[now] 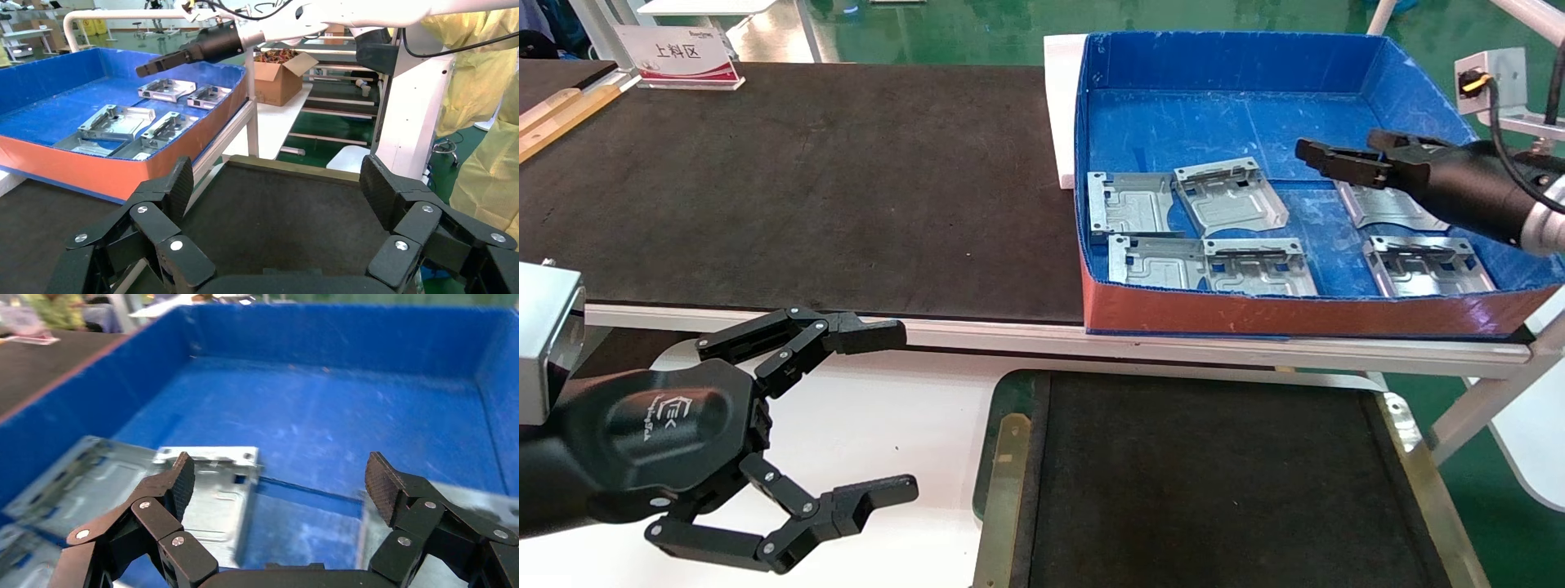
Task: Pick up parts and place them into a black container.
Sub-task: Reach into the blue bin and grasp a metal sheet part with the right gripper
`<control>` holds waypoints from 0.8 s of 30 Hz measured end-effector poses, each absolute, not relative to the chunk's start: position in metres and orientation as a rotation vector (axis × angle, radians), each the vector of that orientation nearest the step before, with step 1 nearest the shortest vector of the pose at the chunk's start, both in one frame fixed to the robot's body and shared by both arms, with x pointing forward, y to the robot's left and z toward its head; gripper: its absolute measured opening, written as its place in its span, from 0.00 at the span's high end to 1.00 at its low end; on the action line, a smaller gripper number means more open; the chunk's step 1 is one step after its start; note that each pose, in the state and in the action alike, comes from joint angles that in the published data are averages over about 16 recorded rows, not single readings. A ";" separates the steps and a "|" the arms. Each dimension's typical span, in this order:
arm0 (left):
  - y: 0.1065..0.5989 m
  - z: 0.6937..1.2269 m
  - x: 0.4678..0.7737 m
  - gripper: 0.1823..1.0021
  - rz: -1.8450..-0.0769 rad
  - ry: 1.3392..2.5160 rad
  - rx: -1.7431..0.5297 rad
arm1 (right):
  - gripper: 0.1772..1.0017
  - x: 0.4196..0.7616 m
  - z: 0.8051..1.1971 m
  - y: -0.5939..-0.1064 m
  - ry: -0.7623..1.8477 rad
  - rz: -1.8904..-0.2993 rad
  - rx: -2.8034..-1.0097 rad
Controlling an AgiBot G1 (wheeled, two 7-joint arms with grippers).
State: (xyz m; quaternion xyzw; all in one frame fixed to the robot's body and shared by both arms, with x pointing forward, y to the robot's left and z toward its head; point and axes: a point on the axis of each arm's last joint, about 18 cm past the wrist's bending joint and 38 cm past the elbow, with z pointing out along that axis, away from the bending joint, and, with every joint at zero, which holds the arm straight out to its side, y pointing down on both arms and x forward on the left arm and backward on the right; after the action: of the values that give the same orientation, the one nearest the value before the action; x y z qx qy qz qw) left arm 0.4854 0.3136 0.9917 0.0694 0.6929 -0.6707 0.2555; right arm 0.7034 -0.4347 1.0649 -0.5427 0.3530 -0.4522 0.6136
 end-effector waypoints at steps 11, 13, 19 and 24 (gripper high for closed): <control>0.314 0.992 0.485 0.00 -1.821 1.881 0.188 | 0.00 0.721 1.060 -0.439 1.021 -1.039 -1.244; 0.314 0.992 0.485 0.00 -1.821 1.881 0.188 | 0.00 0.723 1.060 -0.439 1.047 -1.038 -1.245; 0.314 0.992 0.485 0.00 -1.821 1.881 0.188 | 0.00 0.727 1.057 -0.439 1.102 -1.042 -1.252; 0.314 0.992 0.485 0.00 -1.821 1.881 0.188 | 0.00 0.729 1.056 -0.439 1.126 -1.049 -1.254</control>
State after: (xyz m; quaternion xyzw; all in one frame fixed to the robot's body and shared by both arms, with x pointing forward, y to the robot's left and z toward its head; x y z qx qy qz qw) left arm 0.4854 0.3136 0.9917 0.0694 0.6929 -0.6707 0.2555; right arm 0.7295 -0.4391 1.0562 -0.5289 0.4749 -0.4425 0.5468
